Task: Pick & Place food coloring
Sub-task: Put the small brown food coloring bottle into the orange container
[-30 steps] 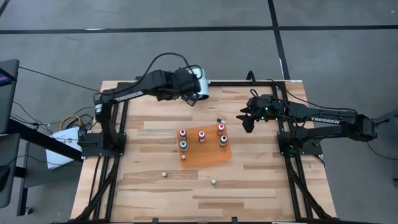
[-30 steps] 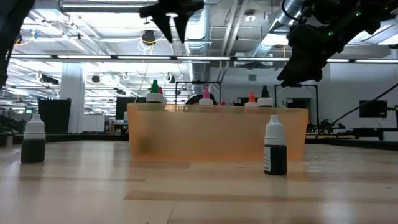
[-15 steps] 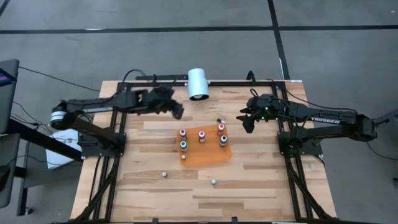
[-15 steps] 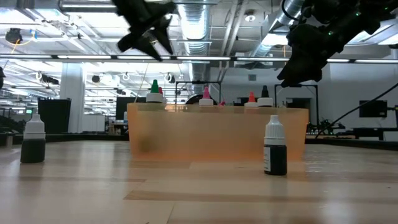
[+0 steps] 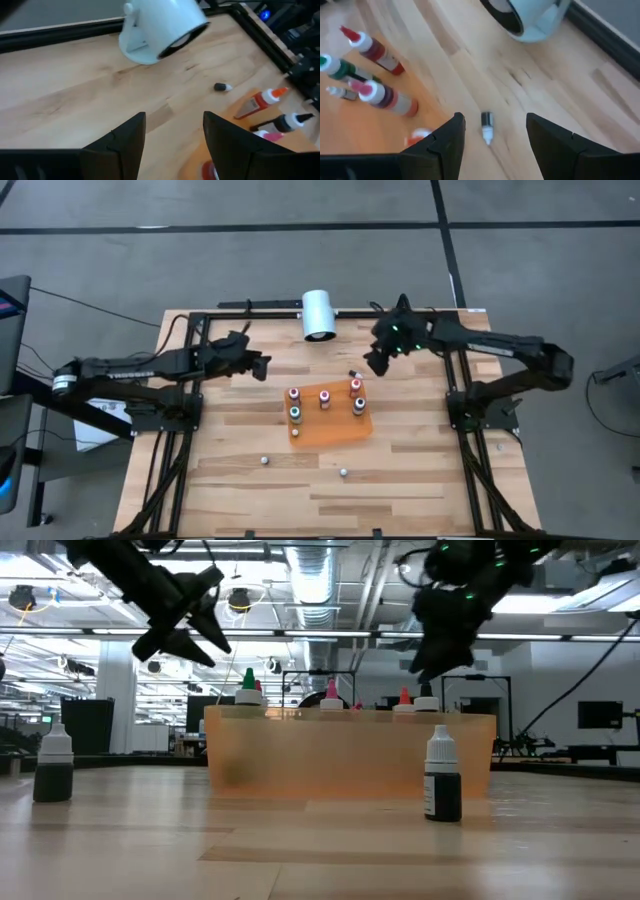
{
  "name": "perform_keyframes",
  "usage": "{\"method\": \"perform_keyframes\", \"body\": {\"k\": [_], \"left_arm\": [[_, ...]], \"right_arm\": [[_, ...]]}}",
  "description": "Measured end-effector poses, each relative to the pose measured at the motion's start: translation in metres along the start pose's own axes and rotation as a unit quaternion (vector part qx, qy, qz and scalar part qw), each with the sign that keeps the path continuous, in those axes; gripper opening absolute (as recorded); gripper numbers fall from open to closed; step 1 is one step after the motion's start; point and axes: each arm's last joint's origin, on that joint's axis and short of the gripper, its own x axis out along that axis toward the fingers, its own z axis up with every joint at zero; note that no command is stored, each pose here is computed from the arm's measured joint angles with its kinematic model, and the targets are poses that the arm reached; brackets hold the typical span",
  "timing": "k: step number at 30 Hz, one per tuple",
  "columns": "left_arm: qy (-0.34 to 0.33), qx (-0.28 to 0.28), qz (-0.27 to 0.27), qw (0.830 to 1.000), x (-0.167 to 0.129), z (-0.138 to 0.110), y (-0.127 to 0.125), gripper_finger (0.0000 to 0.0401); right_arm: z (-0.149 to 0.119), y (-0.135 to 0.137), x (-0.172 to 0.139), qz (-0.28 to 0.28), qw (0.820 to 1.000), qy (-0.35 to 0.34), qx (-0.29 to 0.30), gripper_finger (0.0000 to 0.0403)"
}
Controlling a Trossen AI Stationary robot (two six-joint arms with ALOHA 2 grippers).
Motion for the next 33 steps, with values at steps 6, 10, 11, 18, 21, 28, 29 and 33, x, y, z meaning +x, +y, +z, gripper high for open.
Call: {"method": "perform_keyframes", "body": {"k": [6,10,11,18,21,28,29,33], "left_arm": [[-0.004,-0.008,0.021,1.0,0.001,-0.002,0.014,0.019],[0.0,-0.009,0.031,0.999,0.003,-0.003,0.019,0.019],[-0.001,-0.01,0.034,0.999,0.004,-0.004,0.02,0.019],[-0.005,-0.018,0.047,0.999,0.006,-0.001,0.026,0.019],[-0.005,-0.02,0.049,0.999,0.006,0.0,0.027,0.019],[-0.003,-0.015,0.049,0.999,0.007,0.001,0.029,0.019],[-0.003,-0.015,0.048,0.999,0.007,0.001,0.029,0.019],[-0.002,-0.014,0.048,0.999,0.007,0.001,0.029,0.019]], "right_arm": [[0.021,-0.014,0.03,0.061,0.997,0.045,-0.003,0.0197],[0.016,-0.02,0.049,0.081,0.99,0.111,-0.019,0.0198],[0.014,-0.021,0.053,0.083,0.989,0.122,-0.026,0.0199],[0.003,-0.027,0.08,0.114,0.978,0.17,-0.042,0.0203],[0.0,-0.028,0.09,0.114,0.976,0.179,-0.041,0.0202],[-0.004,-0.032,0.108,0.114,0.975,0.186,-0.039,0.0203],[-0.005,-0.032,0.11,0.114,0.975,0.189,-0.038,0.0204],[-0.01,-0.033,0.119,0.114,0.972,0.205,-0.034,0.0205]]}}
